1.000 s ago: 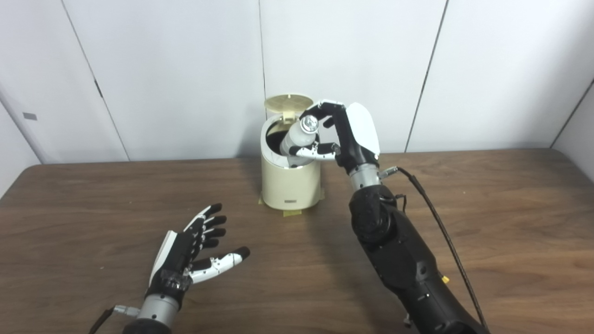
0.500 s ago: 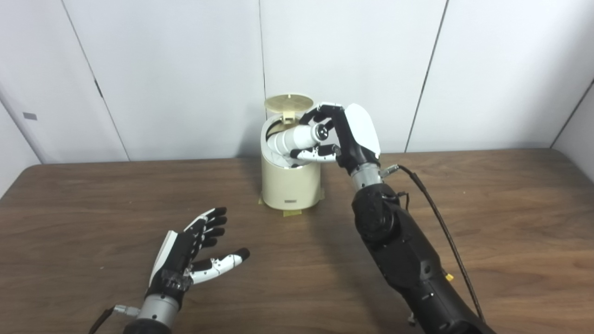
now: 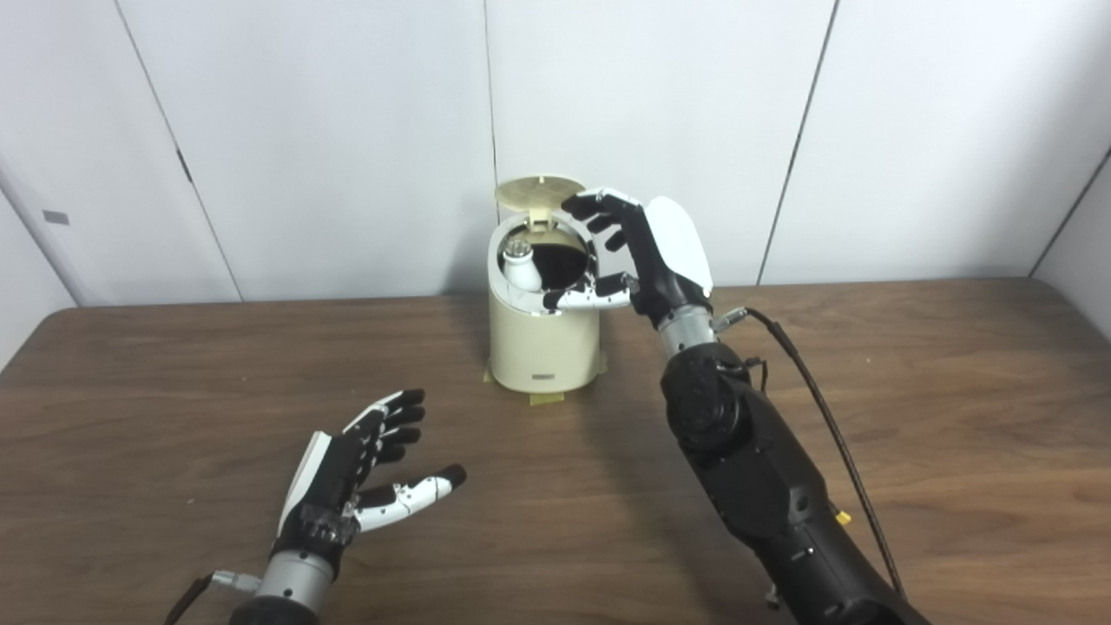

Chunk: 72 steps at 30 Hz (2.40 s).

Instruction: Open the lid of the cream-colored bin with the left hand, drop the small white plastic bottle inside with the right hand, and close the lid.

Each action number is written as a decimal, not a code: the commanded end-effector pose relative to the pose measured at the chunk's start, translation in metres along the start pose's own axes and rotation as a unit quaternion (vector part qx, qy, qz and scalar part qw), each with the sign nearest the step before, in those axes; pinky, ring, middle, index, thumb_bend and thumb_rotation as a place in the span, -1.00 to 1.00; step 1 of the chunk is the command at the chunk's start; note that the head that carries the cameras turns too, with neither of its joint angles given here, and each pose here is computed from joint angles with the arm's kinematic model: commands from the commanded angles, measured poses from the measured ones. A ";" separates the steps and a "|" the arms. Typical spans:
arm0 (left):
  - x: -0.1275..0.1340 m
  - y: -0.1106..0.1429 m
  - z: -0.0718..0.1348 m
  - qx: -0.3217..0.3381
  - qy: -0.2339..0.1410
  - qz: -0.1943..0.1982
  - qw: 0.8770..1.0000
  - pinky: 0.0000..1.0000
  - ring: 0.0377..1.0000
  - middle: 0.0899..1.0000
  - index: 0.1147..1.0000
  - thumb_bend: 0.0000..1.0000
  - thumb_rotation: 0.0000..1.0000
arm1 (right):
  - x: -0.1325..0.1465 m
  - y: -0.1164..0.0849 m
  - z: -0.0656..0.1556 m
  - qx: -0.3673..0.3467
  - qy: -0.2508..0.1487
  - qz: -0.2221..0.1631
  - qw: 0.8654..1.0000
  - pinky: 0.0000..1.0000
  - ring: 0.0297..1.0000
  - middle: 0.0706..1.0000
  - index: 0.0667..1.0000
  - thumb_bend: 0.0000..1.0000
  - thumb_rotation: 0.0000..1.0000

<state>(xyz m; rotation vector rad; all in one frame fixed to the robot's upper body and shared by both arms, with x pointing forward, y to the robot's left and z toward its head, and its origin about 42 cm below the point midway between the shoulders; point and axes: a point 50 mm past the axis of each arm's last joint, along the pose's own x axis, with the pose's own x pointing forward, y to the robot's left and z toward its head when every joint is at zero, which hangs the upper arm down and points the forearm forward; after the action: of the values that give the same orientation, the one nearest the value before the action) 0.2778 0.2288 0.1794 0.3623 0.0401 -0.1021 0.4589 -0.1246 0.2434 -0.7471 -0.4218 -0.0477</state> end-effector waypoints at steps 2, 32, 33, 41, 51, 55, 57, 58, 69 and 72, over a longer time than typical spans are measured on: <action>0.005 0.005 0.018 0.007 -0.040 0.008 0.999 0.63 0.60 0.65 0.72 0.41 -0.77 | 0.017 -0.016 0.022 0.003 -0.035 -0.026 0.999 0.08 0.32 0.34 0.32 0.87 -0.71; 0.012 0.008 0.007 -0.010 -0.038 0.021 0.999 0.64 0.59 0.64 0.74 0.39 -0.64 | -0.055 -0.101 -0.016 0.121 0.032 -0.093 0.988 -0.21 -0.15 -0.11 -0.09 0.04 -1.00; 0.013 0.008 0.008 -0.016 -0.039 0.023 0.999 0.62 0.58 0.64 0.74 0.35 -0.61 | -0.062 -0.102 -0.018 0.128 0.042 -0.088 0.987 -0.21 -0.15 -0.11 -0.08 0.04 -1.00; 0.021 0.016 0.012 -0.073 -0.054 0.030 0.995 0.48 0.57 0.66 0.75 -0.06 -0.47 | -0.118 -0.106 -0.031 0.182 0.121 -0.032 0.975 -0.10 0.02 0.01 -0.06 0.02 -0.84; 0.043 0.017 0.034 -0.085 -0.071 0.010 0.994 0.59 0.68 0.76 0.90 -0.25 0.23 | -0.181 -0.085 -0.045 0.226 0.164 0.008 0.960 0.34 0.51 0.56 0.54 0.16 0.23; 0.057 0.015 0.042 -0.086 -0.081 0.004 0.993 0.63 0.69 0.79 0.90 -0.26 0.43 | -0.199 -0.074 -0.052 0.251 0.174 0.013 0.952 0.39 0.62 0.66 0.63 0.08 0.47; 0.064 0.014 0.048 -0.100 -0.086 0.001 0.991 0.62 0.71 0.80 0.89 -0.22 0.45 | -0.205 -0.071 -0.053 0.269 0.179 0.010 0.946 0.41 0.65 0.68 0.65 0.07 0.56; 0.069 0.014 0.052 -0.107 -0.088 -0.001 0.990 0.64 0.73 0.81 0.89 -0.19 0.47 | -0.208 -0.070 -0.053 0.278 0.182 0.009 0.943 0.42 0.65 0.69 0.66 0.05 0.59; 0.122 0.023 0.102 -0.120 -0.137 -0.007 0.983 0.67 0.77 0.81 0.83 -0.02 0.55 | -0.229 -0.055 -0.051 0.305 0.188 -0.001 0.933 0.44 0.63 0.66 0.67 -0.09 0.55; 0.135 0.027 0.117 -0.117 -0.147 -0.007 0.982 0.68 0.77 0.80 0.82 -0.02 0.53 | -0.230 -0.052 -0.052 0.297 0.186 -0.004 0.937 0.43 0.62 0.65 0.65 -0.02 0.54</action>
<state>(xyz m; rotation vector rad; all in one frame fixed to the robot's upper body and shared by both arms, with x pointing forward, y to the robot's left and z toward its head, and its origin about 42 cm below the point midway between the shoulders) 0.4064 0.2028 0.2588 0.0980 -0.1314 -0.1646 0.2549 -0.2250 0.1472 -0.1229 0.0068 -0.0598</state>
